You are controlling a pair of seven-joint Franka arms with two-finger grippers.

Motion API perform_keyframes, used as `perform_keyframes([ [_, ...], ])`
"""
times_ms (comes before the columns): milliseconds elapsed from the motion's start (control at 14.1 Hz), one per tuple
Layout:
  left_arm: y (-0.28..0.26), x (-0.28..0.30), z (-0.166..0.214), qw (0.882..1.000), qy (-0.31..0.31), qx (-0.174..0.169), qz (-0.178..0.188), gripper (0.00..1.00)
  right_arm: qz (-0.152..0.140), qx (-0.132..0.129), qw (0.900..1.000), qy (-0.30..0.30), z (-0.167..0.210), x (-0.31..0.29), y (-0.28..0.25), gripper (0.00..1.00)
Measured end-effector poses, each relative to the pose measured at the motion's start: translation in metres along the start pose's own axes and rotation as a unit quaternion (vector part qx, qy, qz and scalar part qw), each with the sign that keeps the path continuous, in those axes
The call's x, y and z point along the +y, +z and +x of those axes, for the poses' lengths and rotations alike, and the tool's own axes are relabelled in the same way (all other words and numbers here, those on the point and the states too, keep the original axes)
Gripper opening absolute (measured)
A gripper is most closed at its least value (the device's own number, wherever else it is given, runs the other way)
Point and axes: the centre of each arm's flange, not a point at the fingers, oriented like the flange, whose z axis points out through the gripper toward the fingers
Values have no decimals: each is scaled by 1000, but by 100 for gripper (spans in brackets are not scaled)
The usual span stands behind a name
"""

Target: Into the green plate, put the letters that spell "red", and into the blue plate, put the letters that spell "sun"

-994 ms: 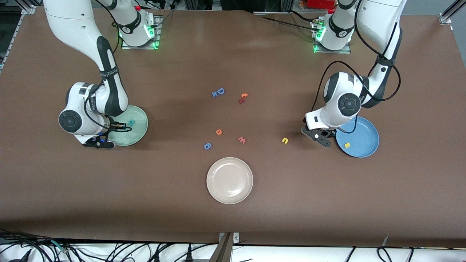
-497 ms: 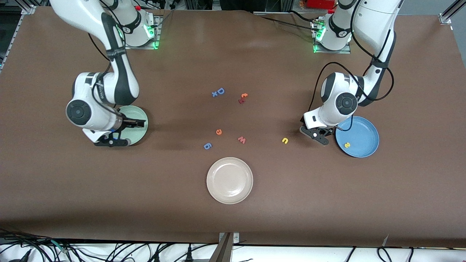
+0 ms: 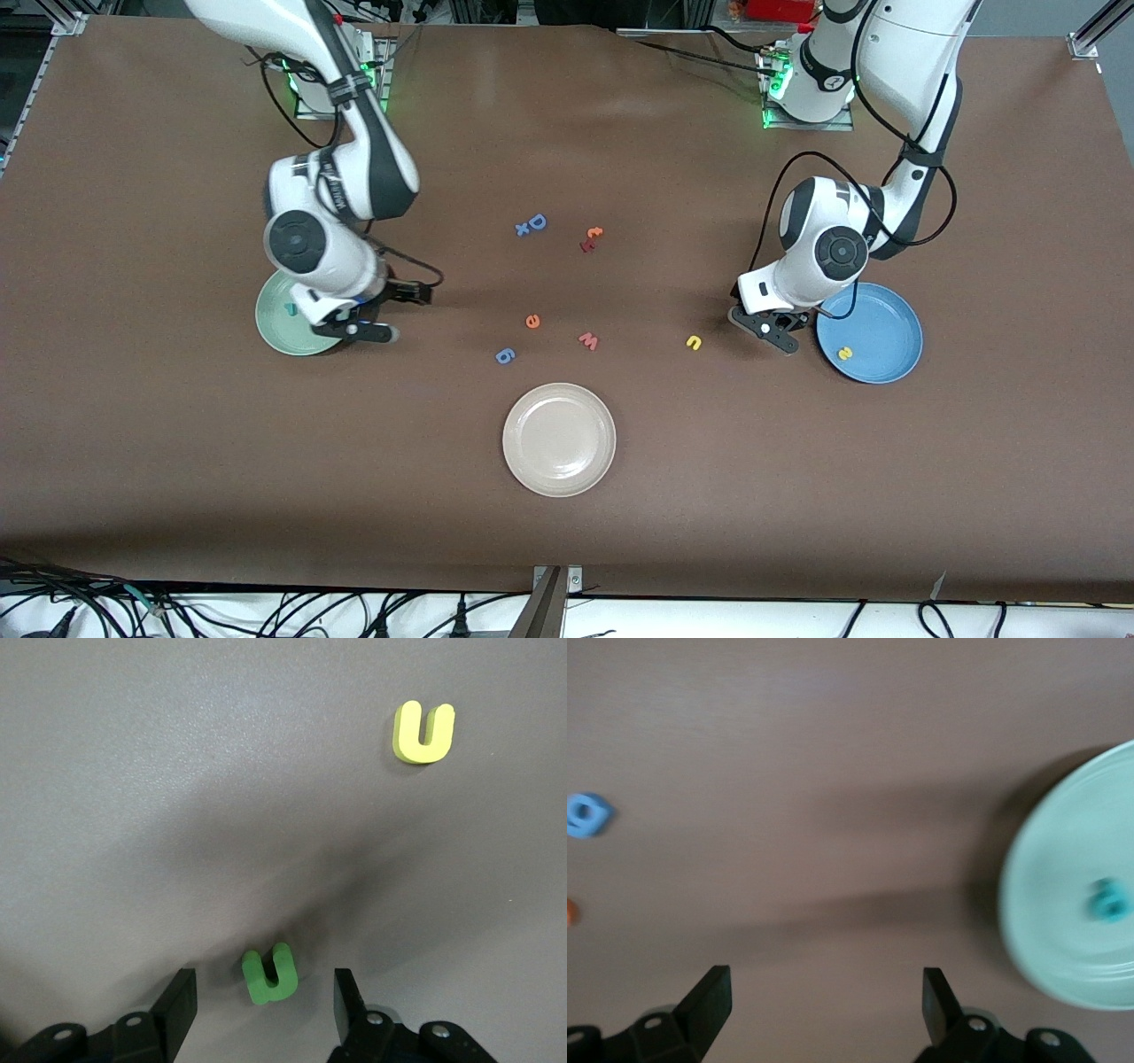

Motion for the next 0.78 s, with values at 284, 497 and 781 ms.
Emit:
perform_keyframes([
  [284,2,0,0,1000,0,1,1,68,4,31,998,61,-27,-69,21,96],
  [497,6,0,0,1000,0,0,1,60,7,51,996,75,-40,-112,38,96],
  [781,5,-1,1,1000,-1,4,3,48,14,66,993,97,-43,-152,55,92],
])
